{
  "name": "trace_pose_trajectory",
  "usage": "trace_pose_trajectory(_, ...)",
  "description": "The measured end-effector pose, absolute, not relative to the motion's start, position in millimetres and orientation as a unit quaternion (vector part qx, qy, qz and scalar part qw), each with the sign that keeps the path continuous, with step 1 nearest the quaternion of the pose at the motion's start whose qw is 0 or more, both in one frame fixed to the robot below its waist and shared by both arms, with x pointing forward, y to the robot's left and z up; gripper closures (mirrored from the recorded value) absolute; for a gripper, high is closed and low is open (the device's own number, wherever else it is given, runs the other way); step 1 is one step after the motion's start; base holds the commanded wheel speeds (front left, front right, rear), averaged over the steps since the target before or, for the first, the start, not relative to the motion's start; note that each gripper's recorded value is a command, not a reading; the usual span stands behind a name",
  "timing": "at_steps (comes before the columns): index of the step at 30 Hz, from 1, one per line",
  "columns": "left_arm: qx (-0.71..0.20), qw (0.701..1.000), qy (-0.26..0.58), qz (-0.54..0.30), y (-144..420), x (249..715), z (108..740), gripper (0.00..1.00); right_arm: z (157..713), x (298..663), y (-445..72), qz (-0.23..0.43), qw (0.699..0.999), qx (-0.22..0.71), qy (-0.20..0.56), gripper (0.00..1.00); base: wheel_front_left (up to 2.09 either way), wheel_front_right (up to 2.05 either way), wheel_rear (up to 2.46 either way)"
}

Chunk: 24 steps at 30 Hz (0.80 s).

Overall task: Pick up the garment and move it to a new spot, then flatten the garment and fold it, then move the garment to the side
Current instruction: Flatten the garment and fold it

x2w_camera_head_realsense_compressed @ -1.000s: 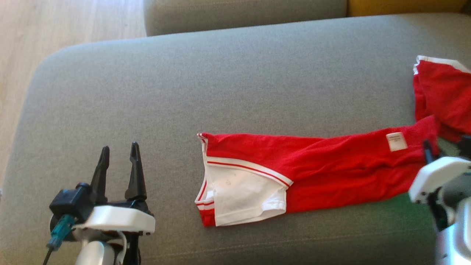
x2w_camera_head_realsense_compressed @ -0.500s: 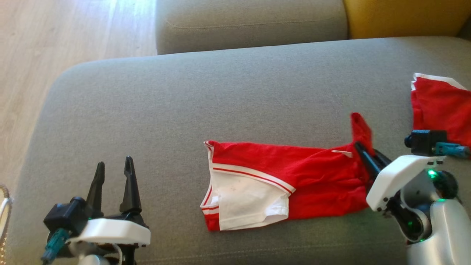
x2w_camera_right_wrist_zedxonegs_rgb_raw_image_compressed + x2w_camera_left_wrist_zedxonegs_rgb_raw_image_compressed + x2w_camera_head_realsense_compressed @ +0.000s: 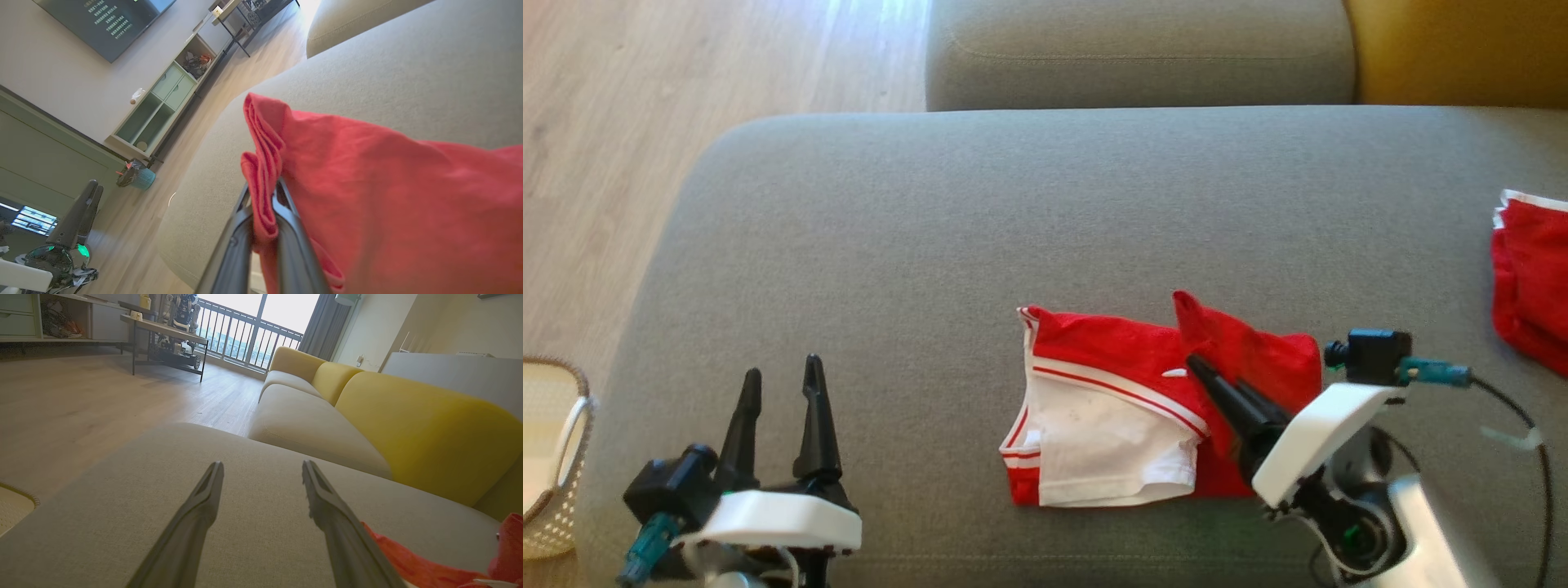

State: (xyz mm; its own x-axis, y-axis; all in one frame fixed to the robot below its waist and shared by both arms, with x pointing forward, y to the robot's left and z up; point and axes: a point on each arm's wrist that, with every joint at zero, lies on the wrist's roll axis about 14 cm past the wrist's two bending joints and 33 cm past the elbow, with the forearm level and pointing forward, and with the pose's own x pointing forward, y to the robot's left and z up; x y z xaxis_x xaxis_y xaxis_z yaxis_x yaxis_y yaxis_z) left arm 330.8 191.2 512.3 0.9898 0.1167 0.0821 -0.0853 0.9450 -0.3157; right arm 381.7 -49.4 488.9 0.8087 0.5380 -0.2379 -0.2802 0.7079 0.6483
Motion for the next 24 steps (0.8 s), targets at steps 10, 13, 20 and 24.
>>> trace_pose_trajectory(10,-0.162,0.984,-0.036,0.072,198.8,324.0,502.7,0.00,463.5,387.0,-1.7,0.259,0.873,0.332,0.245,1.00,0.00,0.00,0.00)
trace_pose_trajectory(13,-0.163,0.983,-0.030,0.081,202.9,322.5,499.0,0.00,461.0,396.9,9.6,0.263,0.870,0.338,0.244,1.00,0.00,0.00,0.00)
trace_pose_trajectory(20,-0.163,0.982,-0.010,0.099,209.4,321.1,486.6,0.00,438.9,399.0,40.4,0.279,0.850,0.347,0.282,1.00,0.00,0.00,0.00)
trace_pose_trajectory(24,-0.160,0.981,-0.007,0.107,214.0,322.7,484.3,0.00,426.1,397.1,53.4,0.288,0.844,0.336,0.302,1.00,0.00,0.00,0.00)
